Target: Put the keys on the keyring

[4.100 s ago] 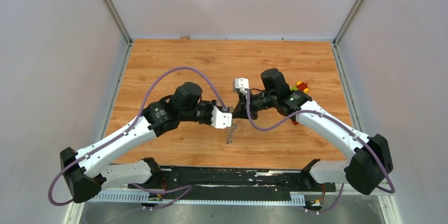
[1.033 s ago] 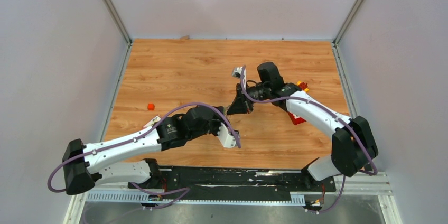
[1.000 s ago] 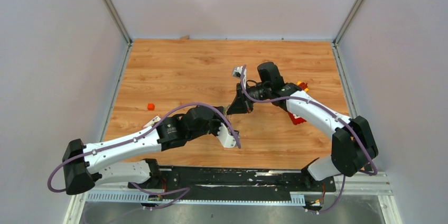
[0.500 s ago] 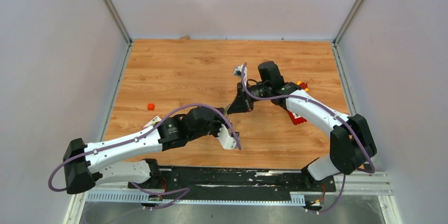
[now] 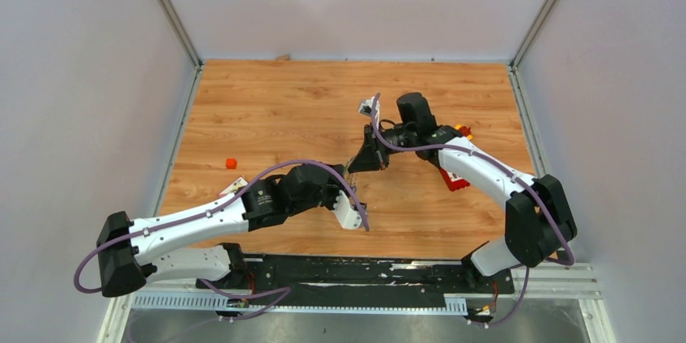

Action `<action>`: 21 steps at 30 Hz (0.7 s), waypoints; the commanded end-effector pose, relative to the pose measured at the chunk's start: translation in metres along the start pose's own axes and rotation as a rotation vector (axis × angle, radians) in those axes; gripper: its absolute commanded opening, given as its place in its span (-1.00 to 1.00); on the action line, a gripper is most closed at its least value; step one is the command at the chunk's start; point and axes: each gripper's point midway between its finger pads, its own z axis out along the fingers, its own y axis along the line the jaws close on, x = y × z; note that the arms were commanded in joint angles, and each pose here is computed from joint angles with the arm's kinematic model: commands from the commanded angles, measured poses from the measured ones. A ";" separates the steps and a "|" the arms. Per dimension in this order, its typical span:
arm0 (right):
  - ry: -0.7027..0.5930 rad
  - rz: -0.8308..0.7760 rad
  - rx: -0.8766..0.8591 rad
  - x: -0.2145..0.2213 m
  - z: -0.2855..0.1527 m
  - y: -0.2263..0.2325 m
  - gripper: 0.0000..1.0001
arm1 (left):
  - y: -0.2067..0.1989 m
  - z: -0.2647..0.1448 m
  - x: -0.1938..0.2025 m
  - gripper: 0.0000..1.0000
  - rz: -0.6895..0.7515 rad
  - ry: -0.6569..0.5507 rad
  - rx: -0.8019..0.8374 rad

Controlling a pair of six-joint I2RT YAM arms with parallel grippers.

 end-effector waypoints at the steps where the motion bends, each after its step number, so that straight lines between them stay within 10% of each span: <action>1: -0.061 -0.077 -0.060 -0.025 -0.003 0.013 -1.00 | -0.002 0.001 -0.007 -1.00 0.013 -0.024 0.014; 21: -0.080 -0.094 -0.066 -0.027 -0.008 0.013 -1.00 | -0.003 0.000 -0.007 -1.00 -0.027 -0.022 0.013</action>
